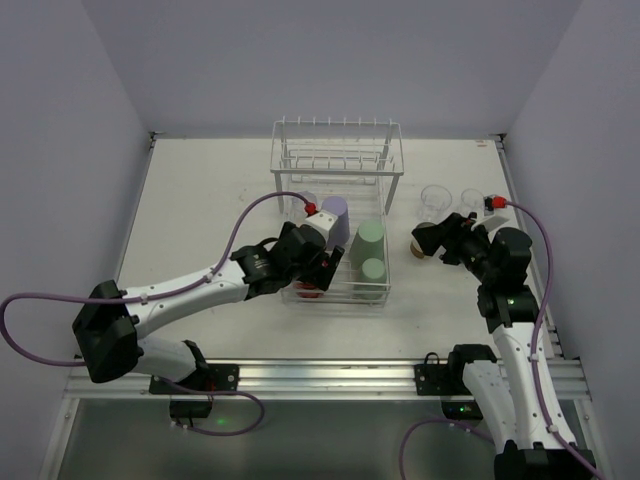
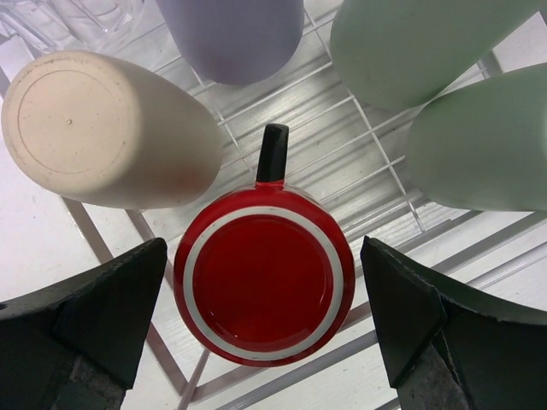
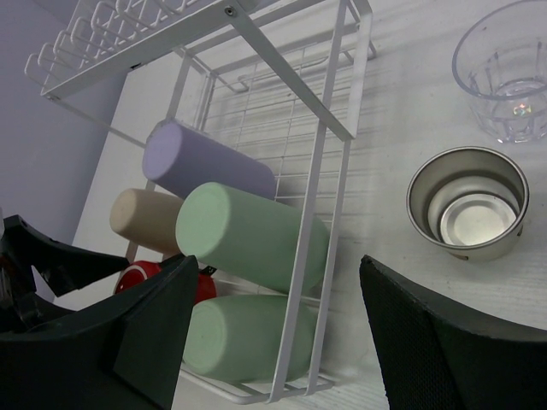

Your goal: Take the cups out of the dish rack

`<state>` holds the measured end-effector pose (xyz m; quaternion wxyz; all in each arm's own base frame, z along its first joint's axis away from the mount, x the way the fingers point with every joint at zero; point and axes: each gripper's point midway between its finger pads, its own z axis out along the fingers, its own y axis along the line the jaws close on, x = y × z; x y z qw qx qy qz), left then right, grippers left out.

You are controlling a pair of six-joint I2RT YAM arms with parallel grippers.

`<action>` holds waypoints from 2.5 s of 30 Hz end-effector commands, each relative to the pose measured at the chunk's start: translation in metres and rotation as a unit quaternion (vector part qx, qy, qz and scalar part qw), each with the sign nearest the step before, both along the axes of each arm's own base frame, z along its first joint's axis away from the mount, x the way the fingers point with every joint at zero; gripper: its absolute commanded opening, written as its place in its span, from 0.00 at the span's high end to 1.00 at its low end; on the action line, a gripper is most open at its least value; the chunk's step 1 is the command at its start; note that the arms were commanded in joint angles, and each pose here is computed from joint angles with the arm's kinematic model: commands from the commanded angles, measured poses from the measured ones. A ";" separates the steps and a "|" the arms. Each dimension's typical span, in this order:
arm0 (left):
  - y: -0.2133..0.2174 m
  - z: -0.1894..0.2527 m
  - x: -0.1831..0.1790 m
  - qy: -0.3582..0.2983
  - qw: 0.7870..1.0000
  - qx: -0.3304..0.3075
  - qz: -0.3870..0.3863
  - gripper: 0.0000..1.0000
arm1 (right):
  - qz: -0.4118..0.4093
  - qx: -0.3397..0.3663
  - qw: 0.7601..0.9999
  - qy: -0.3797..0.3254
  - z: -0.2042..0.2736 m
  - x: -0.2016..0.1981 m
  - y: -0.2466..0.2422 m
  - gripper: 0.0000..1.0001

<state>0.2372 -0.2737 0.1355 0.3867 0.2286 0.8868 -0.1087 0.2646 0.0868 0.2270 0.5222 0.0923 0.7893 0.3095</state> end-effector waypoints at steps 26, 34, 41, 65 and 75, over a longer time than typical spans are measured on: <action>0.035 -0.052 -0.027 0.089 0.986 0.141 -0.017 0.00 | 0.025 0.009 1.000 -0.007 0.011 0.000 0.009 0.09; 0.045 -0.023 -0.026 0.083 0.985 0.151 0.003 0.00 | 0.034 0.012 0.999 -0.002 0.006 -0.002 0.012 0.07; 0.030 0.031 -0.013 0.029 0.997 0.063 0.029 0.00 | 0.058 0.014 0.998 -0.011 0.012 -0.007 0.022 0.06; 0.036 -0.007 -0.040 0.135 0.985 0.103 0.004 0.00 | 0.099 0.011 0.995 -0.031 0.018 -0.023 0.038 0.05; 0.043 -0.036 -0.046 0.170 0.979 0.109 -0.011 0.08 | 0.097 0.009 0.995 -0.026 0.015 -0.021 0.037 0.05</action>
